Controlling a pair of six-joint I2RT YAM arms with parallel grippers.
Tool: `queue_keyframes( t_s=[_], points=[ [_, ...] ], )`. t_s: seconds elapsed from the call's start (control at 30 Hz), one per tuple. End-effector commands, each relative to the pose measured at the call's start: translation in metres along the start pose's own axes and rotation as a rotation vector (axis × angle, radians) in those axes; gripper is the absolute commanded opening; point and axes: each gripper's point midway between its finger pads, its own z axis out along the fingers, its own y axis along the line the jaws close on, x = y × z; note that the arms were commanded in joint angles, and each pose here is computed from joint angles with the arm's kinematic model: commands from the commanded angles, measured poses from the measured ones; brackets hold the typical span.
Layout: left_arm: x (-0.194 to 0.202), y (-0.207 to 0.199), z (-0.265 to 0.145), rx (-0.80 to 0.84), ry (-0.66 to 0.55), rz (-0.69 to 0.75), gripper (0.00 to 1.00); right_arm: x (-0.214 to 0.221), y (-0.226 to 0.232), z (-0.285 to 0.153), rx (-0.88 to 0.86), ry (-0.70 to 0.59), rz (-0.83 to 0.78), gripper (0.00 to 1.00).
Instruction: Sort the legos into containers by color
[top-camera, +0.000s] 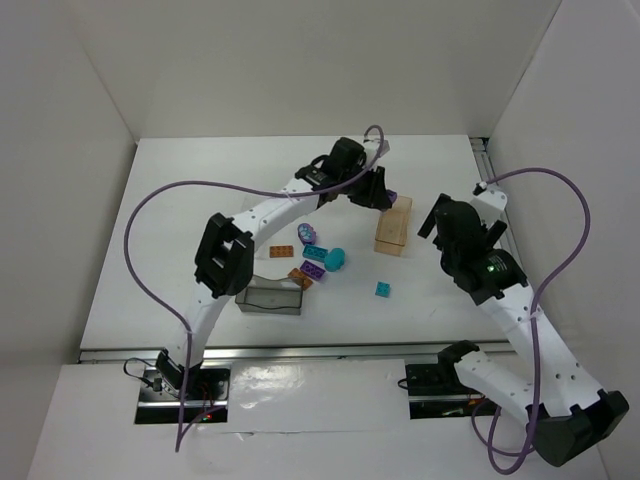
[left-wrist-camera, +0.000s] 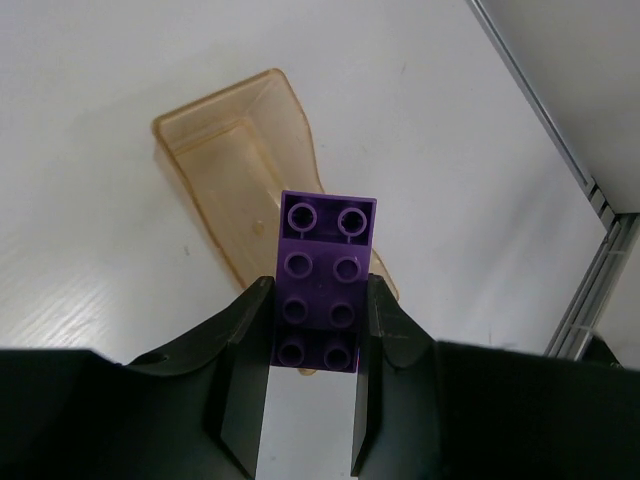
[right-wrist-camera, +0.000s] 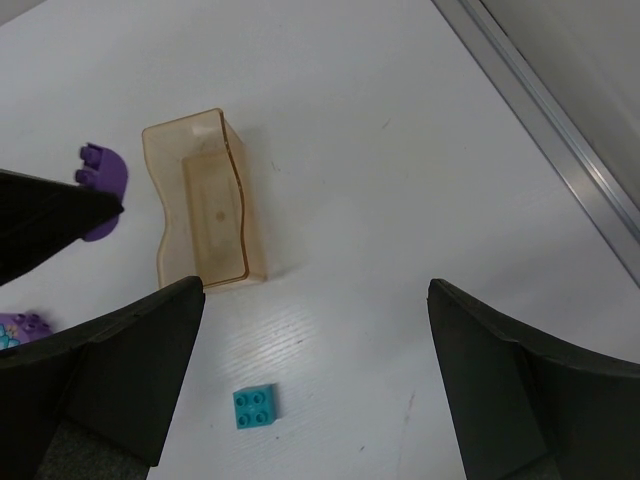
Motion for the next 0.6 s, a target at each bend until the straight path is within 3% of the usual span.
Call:
queue_keyframes(
  t_s=[0.0, 0.1, 0.27, 0.4, 0.57],
  points=[
    [0.003, -0.01, 0.017, 0.042, 0.008, -0.047, 0.14, -0.018, -0.006, -0.011, 0.007, -0.038, 0.023, 1.0],
    [0.002, -0.016, 0.023, 0.052, 0.005, -0.05, 0.18, -0.018, -0.008, -0.012, 0.007, -0.038, 0.023, 1.0],
    [0.001, -0.029, 0.028, 0.073, -0.001, -0.044, 0.56, -0.017, -0.006, -0.013, -0.001, -0.032, 0.023, 1.0],
    [-0.014, -0.031, 0.016, 0.042, -0.042, -0.027, 0.75, -0.016, -0.008, -0.013, 0.003, -0.026, 0.017, 1.0],
    [-0.029, -0.012, -0.013, -0.121, -0.097, 0.003, 0.86, -0.016, -0.005, -0.013, -0.009, -0.026, 0.023, 1.0]
  ],
)
